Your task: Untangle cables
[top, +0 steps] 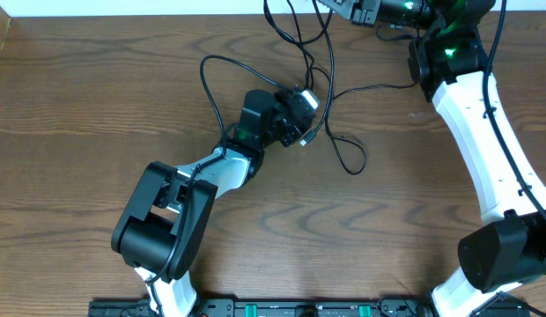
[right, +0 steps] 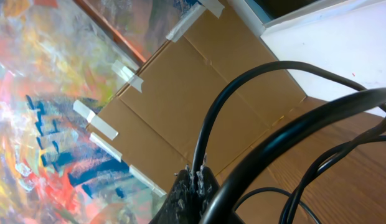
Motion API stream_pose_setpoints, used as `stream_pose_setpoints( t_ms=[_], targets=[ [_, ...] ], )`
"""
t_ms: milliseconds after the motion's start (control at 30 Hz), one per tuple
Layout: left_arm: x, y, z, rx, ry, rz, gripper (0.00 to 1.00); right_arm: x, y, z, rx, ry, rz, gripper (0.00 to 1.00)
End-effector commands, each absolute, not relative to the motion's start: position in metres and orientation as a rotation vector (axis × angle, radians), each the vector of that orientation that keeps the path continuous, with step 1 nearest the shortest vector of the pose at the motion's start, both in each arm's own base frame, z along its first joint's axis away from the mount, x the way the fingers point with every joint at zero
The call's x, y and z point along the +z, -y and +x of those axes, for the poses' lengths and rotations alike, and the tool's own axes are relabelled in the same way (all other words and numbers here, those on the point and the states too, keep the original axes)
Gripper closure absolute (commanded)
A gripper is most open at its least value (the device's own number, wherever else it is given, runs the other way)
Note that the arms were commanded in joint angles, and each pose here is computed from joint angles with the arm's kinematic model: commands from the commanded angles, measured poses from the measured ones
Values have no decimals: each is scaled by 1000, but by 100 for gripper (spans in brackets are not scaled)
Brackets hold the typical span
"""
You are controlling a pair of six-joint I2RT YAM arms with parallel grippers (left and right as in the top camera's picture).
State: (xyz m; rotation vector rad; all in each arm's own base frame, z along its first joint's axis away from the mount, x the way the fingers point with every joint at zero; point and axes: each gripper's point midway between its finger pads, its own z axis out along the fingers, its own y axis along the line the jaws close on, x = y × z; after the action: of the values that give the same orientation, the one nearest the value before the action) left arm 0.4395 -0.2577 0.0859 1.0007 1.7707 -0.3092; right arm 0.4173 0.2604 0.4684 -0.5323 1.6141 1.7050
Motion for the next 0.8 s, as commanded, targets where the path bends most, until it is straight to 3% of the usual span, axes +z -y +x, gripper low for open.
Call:
stream_pose_setpoints(
  t_ms=[0, 133, 433, 600, 767],
  targets=[
    [95, 255, 449, -268, -1759, 975, 68, 488, -259, 402, 1700, -1574, -569, 99],
    [95, 255, 449, -272, -1765, 963, 92, 488, -259, 402, 1695, -1571, -571, 99],
    [97, 254, 449, -376, -1844, 817, 92, 471, -228, 451, 1465, -1591, -388, 99],
    [102, 269, 435, -534, -1834, 840, 92, 429, -183, 502, 1116, -1703, -189, 99],
    [118, 284, 417, -695, -1791, 888, 92, 379, -145, 524, 772, -1860, -93, 99]
  ],
)
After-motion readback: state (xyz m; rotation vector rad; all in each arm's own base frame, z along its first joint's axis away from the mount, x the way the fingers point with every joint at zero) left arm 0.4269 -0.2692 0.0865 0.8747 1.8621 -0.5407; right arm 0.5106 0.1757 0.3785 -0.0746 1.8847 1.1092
